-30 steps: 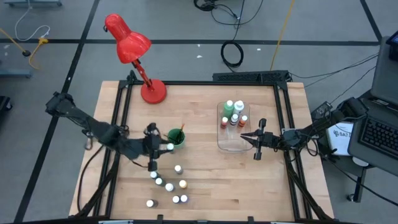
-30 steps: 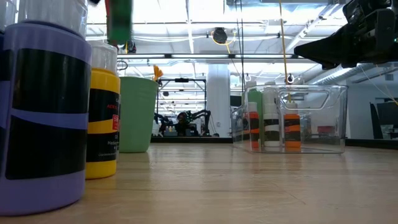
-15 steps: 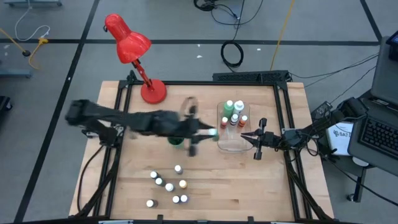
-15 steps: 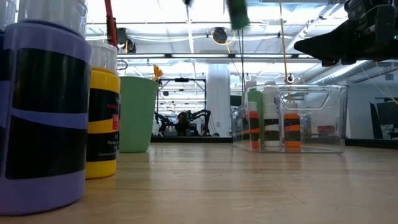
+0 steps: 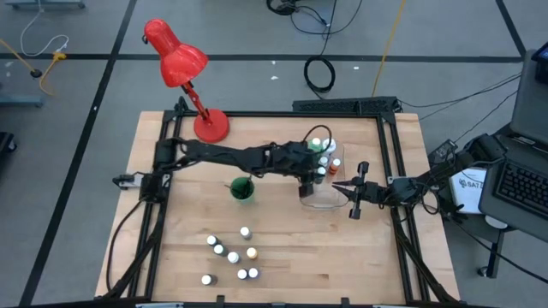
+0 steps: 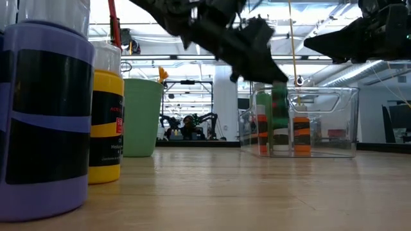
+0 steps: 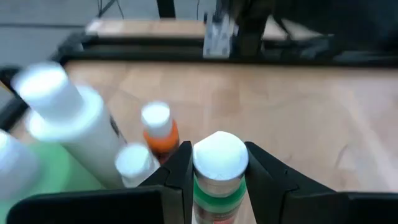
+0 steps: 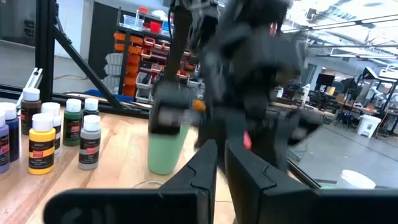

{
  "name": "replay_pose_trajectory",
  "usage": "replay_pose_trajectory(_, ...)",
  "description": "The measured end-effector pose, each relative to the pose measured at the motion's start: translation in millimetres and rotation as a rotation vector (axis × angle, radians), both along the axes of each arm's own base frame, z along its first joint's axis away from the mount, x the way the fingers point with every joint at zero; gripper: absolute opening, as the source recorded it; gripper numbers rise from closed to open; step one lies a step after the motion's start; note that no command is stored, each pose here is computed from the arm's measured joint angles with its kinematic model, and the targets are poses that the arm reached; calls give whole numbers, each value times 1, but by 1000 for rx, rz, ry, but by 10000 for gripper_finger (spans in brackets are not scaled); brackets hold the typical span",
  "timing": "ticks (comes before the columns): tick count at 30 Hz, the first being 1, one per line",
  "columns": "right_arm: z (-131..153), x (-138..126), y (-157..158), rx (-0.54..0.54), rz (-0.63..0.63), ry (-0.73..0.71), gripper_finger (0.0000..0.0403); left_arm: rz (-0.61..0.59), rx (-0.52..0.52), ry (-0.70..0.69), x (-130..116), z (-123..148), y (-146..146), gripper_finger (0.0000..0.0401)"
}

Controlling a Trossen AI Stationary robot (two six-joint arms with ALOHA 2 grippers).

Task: Pick & Place Paint Supplies
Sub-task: Put the small green paint bottle into the transparent bin, then put the small purple paint bottle into the transparent bin

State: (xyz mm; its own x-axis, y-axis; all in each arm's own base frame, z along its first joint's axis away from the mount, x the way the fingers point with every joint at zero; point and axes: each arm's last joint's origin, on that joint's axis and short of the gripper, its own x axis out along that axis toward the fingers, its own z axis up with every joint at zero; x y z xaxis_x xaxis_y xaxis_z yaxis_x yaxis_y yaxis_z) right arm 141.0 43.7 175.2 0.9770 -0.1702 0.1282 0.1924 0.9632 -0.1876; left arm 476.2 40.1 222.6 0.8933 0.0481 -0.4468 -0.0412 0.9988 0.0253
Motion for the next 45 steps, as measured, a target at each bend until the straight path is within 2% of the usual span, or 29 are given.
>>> replay_pose_trajectory(4,0,0,0,2,0,-1,29,10,-13,36,6,-24,3,98)
replay_pose_trajectory(10,0,0,0,21,3,0,29,13,-17,72,10,-45,4,98)
replay_pose_trajectory(18,-1,0,0,20,3,3,29,15,-7,51,14,-53,4,98)
replay_pose_trajectory(22,-1,0,0,18,3,6,29,48,-57,65,13,-54,4,99)
replay_pose_trajectory(25,-1,0,0,16,3,11,29,54,-69,74,13,-55,4,135)
replay_pose_trajectory(32,-2,0,0,21,4,16,29,36,-51,102,12,-59,3,275)
replay_pose_trajectory(36,-2,0,0,20,4,16,29,23,17,112,8,-46,3,332)
replay_pose_trajectory(40,-3,0,0,22,5,21,29,42,48,182,-7,-22,2,362)
replay_pose_trajectory(43,-3,0,0,35,7,26,29,39,7,240,-29,12,-8,366)
replay_pose_trajectory(45,-4,0,0,35,7,29,29,20,22,268,-51,46,-23,360)
